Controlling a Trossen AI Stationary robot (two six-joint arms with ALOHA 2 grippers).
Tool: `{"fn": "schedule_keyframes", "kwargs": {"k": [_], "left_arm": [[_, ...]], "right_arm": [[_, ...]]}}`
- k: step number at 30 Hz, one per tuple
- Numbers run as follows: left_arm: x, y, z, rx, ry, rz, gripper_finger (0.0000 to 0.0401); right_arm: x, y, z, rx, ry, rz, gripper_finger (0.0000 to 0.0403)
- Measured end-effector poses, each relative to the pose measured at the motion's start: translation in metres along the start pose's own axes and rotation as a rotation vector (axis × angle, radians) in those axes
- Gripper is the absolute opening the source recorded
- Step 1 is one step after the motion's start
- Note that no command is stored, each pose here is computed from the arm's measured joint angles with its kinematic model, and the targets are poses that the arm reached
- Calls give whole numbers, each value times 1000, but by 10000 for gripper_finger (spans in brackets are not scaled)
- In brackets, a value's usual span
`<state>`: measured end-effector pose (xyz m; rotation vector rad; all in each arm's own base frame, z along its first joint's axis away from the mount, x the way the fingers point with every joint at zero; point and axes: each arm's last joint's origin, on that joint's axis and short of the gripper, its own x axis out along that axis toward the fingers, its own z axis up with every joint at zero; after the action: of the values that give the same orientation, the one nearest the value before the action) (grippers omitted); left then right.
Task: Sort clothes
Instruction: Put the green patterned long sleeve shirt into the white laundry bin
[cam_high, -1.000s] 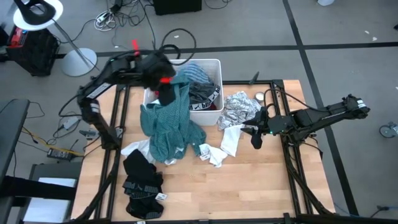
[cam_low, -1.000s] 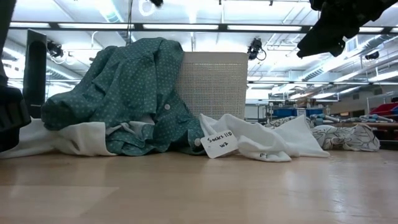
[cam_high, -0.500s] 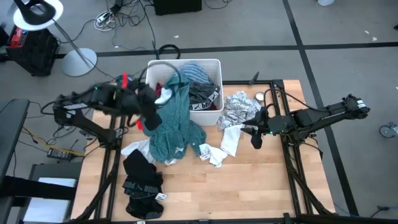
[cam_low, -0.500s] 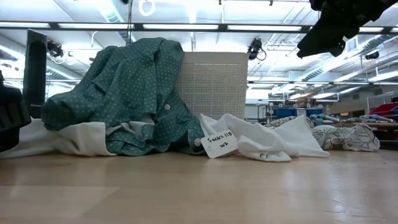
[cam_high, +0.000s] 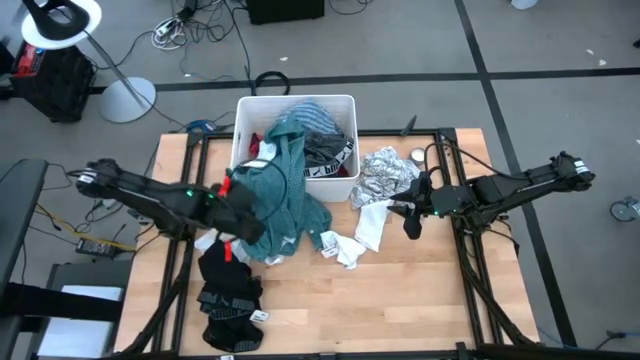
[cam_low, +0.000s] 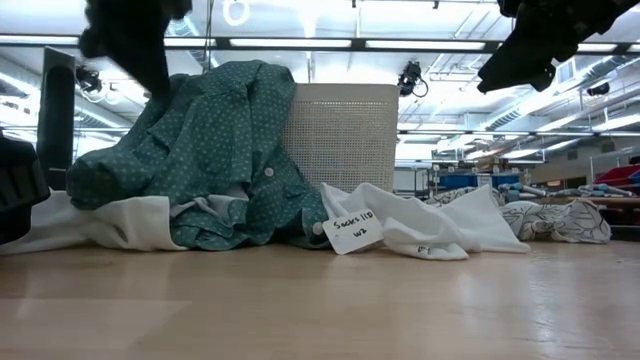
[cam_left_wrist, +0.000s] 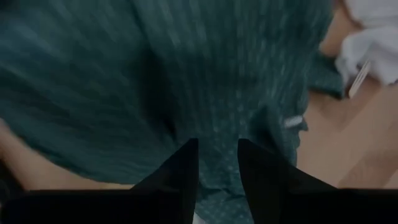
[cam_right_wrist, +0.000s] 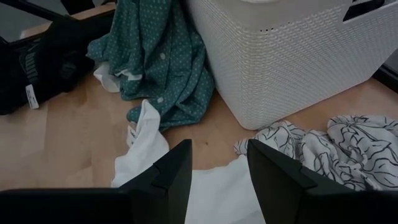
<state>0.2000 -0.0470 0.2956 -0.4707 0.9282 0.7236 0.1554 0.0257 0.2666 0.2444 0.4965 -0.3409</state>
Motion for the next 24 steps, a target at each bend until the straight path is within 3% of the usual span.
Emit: {"fn": "schedule_keyframes", "kwargs": {"k": [11,19,22,24], "left_arm": [[52,-12,-29,-121,9,-142,117],[80,1,-52,-187,46,-93,114],[85,4,-57,-191,49,-88,84],[85,2,-55,-171,40,-107,40]], "right_arm": [[0,0,0,0,-1,1,155],[0,0,0,8,-1,1,155],[0,0,0,8,-2,1,155],[0,0,0,8,-1,1,155]]}}
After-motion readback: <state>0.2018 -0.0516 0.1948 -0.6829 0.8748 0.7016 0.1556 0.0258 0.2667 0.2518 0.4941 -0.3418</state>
